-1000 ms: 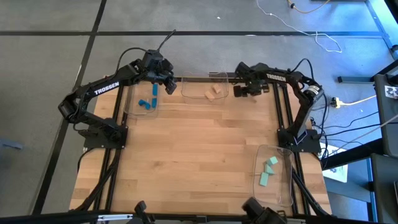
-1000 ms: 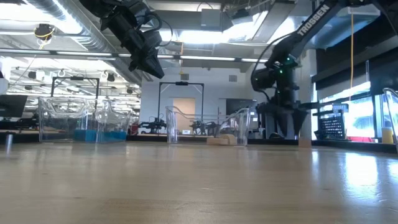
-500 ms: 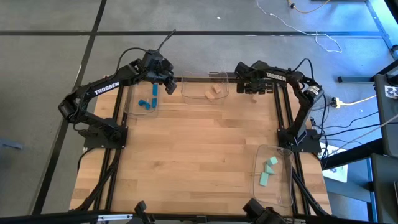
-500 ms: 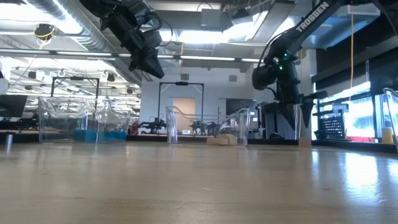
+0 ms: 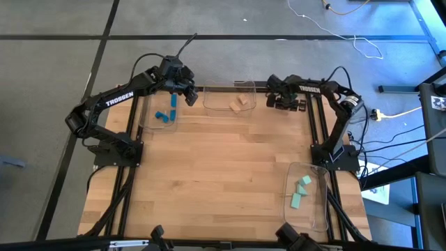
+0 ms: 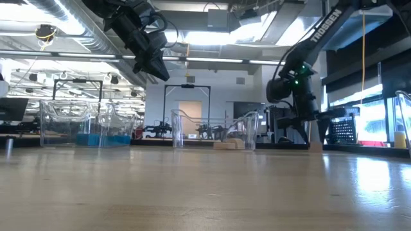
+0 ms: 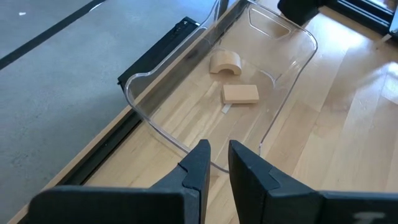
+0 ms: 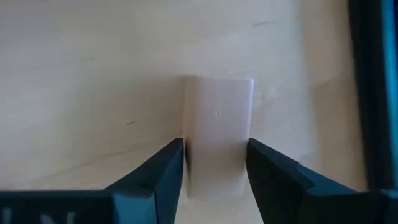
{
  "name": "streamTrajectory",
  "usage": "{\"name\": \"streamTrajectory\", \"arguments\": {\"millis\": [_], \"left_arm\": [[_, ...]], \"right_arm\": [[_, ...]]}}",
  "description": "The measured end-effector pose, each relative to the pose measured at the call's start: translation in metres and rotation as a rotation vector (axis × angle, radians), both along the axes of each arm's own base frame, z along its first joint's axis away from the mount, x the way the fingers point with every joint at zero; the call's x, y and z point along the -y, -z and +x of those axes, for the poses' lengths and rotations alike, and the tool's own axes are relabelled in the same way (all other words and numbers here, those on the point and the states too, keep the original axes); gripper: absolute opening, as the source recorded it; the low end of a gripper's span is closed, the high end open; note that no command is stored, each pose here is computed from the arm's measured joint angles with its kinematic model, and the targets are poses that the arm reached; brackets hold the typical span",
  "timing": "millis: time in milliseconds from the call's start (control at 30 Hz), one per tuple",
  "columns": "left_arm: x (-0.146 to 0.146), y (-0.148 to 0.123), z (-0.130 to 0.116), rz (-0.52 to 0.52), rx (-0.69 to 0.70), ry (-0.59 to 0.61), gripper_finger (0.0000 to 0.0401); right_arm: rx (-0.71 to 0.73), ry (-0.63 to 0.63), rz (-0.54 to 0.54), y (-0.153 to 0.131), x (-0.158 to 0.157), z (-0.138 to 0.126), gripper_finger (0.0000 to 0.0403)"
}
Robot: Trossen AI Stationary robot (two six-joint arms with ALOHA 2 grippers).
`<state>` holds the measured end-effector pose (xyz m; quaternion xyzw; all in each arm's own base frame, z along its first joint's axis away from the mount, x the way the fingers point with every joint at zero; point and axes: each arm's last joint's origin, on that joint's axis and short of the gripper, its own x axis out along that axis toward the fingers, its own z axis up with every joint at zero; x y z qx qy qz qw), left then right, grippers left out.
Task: Sort & place blocks by color
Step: Put the brown block into the top middle transparent bin
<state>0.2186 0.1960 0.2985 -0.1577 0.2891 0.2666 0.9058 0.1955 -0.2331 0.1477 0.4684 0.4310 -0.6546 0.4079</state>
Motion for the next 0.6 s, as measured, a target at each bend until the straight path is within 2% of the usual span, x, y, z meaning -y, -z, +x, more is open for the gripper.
{"name": "streamTrajectory", "arguments": {"millis": [167, 367, 600], "left_arm": [[0.0, 0.0, 0.0, 0.0, 0.0, 0.0, 0.0049], [0.0, 0.0, 0.0, 0.0, 0.0, 0.0, 0.0049], [0.0, 0.0, 0.0, 0.0, 0.0, -0.001, 0.0049]], "right_arm": [[0.029, -0.012, 0.002, 0.012, -0.004, -0.002, 0.0171], [-0.011, -0.049, -0.056, 0.016, -0.006, -0.003, 0.0171], [-0.041, -0.169, -0.035, 0.022, -0.009, -0.006, 0.0171]]}}
